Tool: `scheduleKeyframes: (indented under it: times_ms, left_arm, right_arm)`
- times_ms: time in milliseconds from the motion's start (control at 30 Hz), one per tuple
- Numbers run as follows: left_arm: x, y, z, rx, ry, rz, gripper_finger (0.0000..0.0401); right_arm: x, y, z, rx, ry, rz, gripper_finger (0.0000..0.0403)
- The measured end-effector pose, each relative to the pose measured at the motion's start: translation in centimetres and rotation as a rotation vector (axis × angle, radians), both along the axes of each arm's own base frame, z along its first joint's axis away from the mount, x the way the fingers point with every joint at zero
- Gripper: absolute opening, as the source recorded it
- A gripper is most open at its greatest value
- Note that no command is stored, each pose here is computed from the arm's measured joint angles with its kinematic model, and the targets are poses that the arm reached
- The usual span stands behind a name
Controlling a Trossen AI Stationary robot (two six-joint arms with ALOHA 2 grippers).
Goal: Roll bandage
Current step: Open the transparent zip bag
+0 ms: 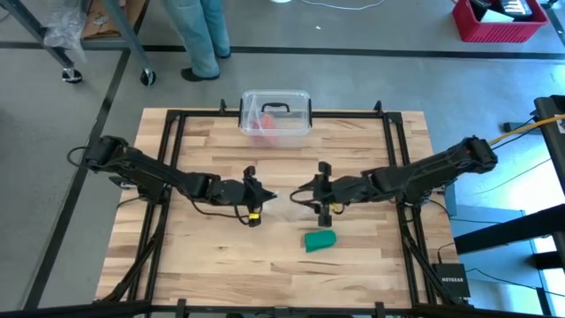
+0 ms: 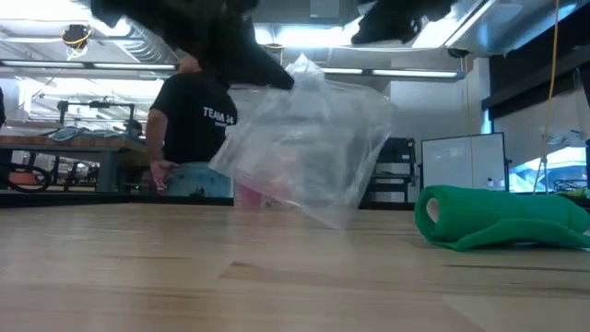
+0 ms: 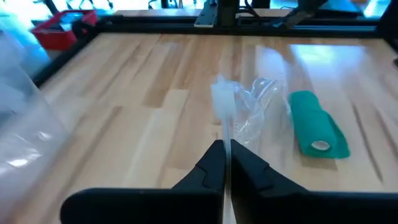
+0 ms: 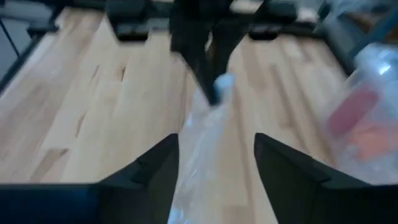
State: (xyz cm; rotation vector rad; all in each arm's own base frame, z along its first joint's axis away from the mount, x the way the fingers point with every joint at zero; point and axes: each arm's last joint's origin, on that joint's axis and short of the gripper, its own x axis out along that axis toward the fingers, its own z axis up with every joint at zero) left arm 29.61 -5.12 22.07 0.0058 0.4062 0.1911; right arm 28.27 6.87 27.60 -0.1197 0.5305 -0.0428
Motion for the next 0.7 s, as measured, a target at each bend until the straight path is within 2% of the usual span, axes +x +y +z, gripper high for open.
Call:
scheduleKeyframes:
  times_ms: [133, 267, 433, 633, 700]
  left_arm:
    - [0.2, -1.1, 1.4, 0.120, 0.047, 0.001, 0.0001]
    - [0.5, -1.8, 2.5, 0.213, 0.063, -0.021, 0.0001]
    - [0.5, -1.8, 2.9, 0.324, 0.109, -0.068, 0.0000]
    - [0.5, -0.9, 2.5, 0.413, 0.183, -0.075, 0.0000]
    - [0.5, -0.8, 2.5, 0.454, 0.193, -0.091, 0.0000]
  right_arm:
    - [-0.7, -0.6, 0.8, -0.022, -0.102, -0.009, 0.0229]
    - [-0.1, -1.3, -0.7, -0.004, -0.170, 0.014, 0.0231]
    - [1.3, -2.7, -3.1, 0.002, -0.149, -0.016, 0.0232]
    - [2.7, -3.4, -4.0, 0.037, -0.178, 0.016, 0.0232]
    - [2.9, -3.4, -4.1, 0.018, -0.198, 0.017, 0.0232]
